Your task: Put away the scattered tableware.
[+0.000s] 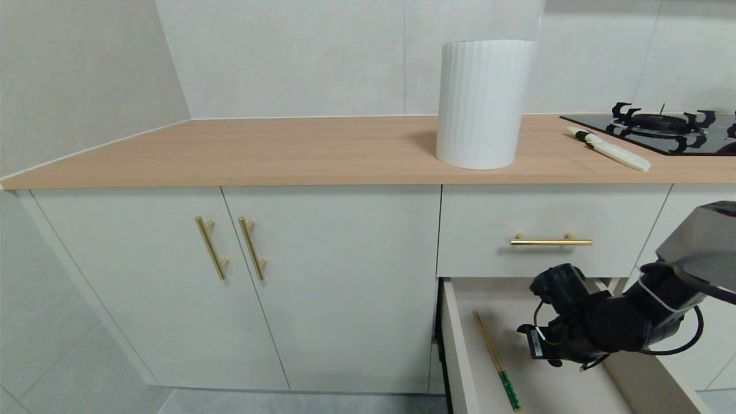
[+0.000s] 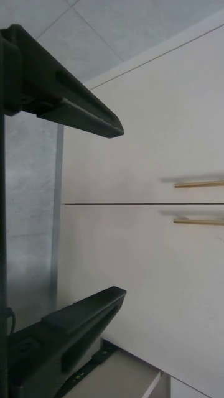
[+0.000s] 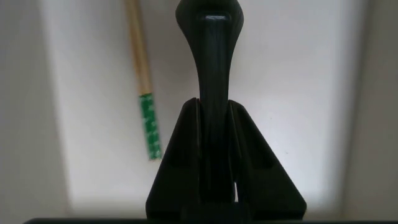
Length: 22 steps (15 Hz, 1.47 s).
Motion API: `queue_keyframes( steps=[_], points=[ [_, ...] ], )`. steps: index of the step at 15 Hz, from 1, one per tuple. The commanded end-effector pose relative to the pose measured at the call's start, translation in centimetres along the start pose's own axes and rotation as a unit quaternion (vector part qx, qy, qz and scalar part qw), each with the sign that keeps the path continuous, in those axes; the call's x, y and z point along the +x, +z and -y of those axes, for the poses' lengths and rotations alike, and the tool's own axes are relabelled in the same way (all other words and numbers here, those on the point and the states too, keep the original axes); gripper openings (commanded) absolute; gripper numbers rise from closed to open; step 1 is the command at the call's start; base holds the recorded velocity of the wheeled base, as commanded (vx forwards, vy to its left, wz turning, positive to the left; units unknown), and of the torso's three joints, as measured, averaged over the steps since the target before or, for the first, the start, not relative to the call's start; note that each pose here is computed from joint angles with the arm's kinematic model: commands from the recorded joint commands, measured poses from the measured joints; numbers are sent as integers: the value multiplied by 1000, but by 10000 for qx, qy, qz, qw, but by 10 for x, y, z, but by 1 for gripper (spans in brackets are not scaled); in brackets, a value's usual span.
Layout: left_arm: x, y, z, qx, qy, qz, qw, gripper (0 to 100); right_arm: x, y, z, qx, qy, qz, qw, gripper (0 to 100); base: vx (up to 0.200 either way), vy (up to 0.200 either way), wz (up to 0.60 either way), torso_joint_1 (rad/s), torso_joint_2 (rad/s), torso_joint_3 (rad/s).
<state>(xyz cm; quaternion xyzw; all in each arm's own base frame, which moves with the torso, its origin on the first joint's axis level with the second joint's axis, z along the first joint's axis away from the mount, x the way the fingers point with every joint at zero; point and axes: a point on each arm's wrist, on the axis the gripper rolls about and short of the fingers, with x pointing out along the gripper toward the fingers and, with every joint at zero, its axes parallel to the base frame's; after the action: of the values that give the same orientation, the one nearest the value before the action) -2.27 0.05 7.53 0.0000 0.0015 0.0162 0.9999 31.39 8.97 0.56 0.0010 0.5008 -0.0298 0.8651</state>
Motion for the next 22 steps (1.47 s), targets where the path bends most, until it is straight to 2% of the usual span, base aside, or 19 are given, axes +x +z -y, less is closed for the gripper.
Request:
queue_keyframes(
  steps=[1,10,13,21,22],
  points=[
    [0,0,0,0,7,0,10000,100,24,-13,0,-65,-105,-354,9993,0,0,0,0,0,0,0],
    [0,0,0,0,7,0,10000,100,53,-25,-1,-104,-208,-467,9986,0,0,0,0,0,0,0],
    [0,0,0,0,7,0,10000,100,52,-20,1,-23,-239,-241,9994,0,0,0,0,0,0,0],
    [0,0,0,0,7,0,10000,100,53,-19,2,-89,-246,-220,9994,0,0,0,0,0,0,0],
    [0,0,0,0,7,0,10000,100,54,-18,2,-88,-244,-212,9994,100,0,0,0,0,0,0]
  ],
)
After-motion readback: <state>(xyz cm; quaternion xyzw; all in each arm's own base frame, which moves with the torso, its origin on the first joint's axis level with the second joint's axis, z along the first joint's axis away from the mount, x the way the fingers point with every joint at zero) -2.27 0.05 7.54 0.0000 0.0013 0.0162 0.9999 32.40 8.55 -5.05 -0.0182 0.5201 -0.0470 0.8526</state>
